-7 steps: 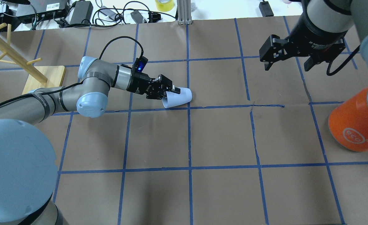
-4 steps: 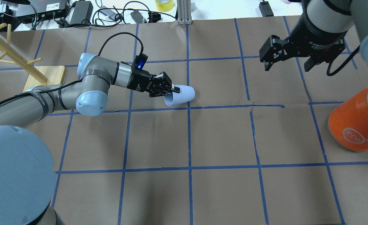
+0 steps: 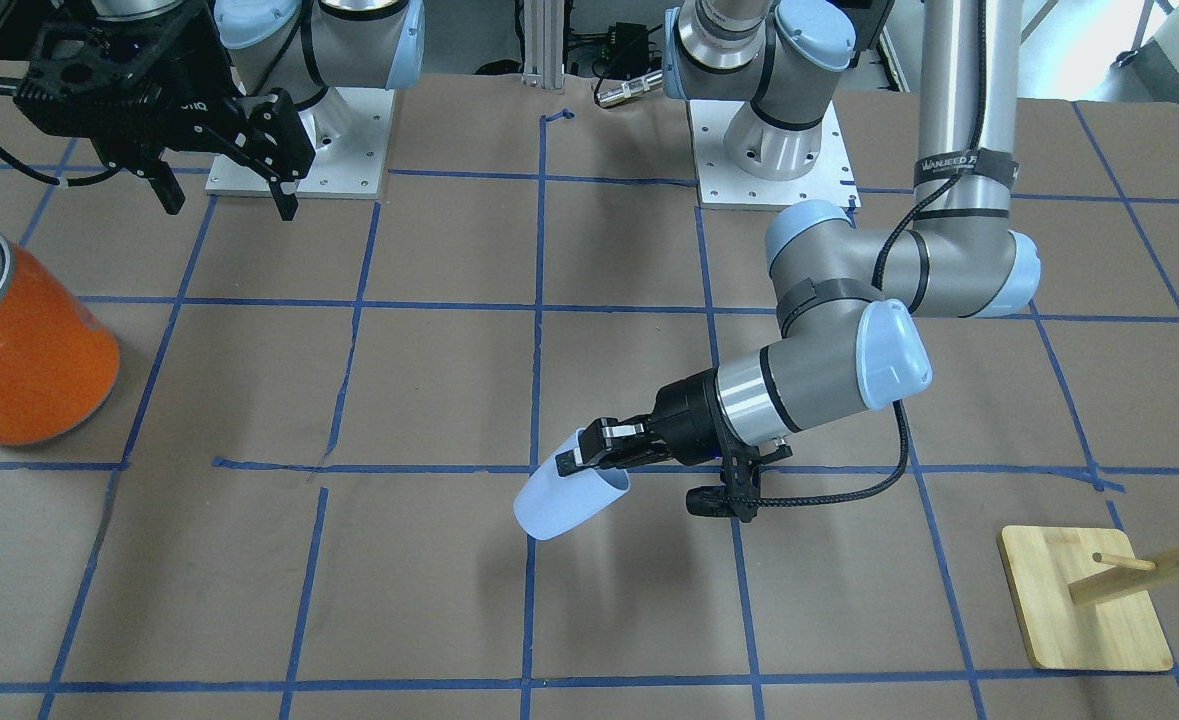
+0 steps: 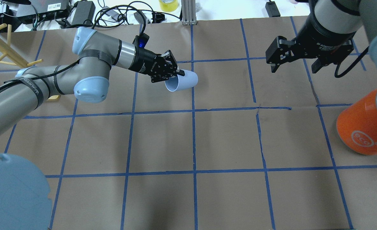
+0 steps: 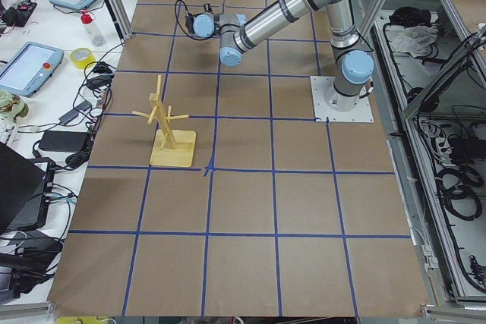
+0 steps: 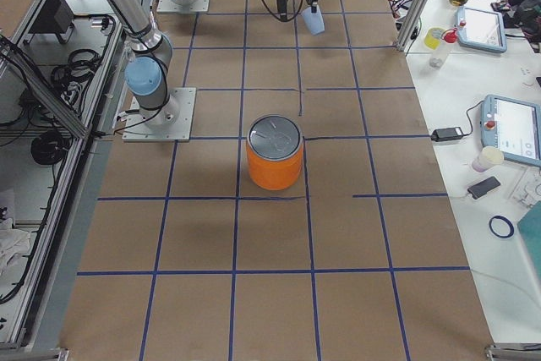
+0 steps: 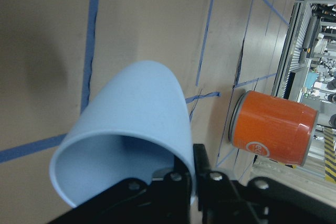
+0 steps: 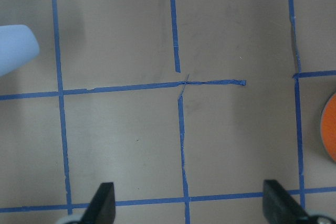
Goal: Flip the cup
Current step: 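Lift the cup with the left gripper and rotate it upright near the wooden board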
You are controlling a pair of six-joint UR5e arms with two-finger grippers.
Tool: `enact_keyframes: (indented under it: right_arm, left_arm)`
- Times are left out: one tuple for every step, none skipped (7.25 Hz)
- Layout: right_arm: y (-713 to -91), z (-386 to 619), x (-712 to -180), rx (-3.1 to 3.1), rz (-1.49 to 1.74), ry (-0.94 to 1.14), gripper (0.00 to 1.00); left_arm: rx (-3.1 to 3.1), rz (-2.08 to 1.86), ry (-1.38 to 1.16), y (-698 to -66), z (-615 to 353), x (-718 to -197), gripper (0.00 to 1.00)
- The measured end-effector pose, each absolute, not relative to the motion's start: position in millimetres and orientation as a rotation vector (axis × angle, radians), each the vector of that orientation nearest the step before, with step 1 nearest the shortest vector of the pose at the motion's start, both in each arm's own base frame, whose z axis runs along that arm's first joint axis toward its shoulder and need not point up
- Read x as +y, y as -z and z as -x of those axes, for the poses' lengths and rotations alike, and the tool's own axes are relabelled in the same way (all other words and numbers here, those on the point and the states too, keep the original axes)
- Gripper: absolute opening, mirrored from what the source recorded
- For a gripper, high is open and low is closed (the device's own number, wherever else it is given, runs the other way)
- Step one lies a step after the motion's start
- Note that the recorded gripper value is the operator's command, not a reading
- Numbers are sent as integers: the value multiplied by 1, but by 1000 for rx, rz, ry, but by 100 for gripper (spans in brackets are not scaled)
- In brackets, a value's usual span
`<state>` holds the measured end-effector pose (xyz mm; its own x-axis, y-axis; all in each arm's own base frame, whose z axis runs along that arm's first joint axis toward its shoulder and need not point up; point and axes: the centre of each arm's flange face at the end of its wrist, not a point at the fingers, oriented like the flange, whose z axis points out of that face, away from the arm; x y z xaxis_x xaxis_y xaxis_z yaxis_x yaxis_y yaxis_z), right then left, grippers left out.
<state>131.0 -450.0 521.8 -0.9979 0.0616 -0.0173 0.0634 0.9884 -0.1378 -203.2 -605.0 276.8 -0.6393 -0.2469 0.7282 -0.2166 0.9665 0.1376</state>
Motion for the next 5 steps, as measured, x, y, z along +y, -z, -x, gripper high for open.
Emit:
enact_keyframes:
  right_arm:
    - [-522, -131, -450, 3119, -99, 216, 100]
    - [-522, -131, -450, 3119, -100, 216, 100]
    - [-522, -131, -450, 3119, -101, 216, 100]
    - [-522, -131, -450, 3119, -100, 217, 100]
    - [-522, -131, -450, 3119, -98, 218, 100]
  left_arm:
    - [-2405, -352, 15, -293, 195, -605, 0]
    - [-2547, -351, -20, -311, 184, -604, 0]
    - [-2695, -289, -48, -329, 169, -602, 0]
    - [-2855, -151, -79, -344, 151, -600, 0]
    - [-2998, 46, -103, -355, 133, -601, 0]
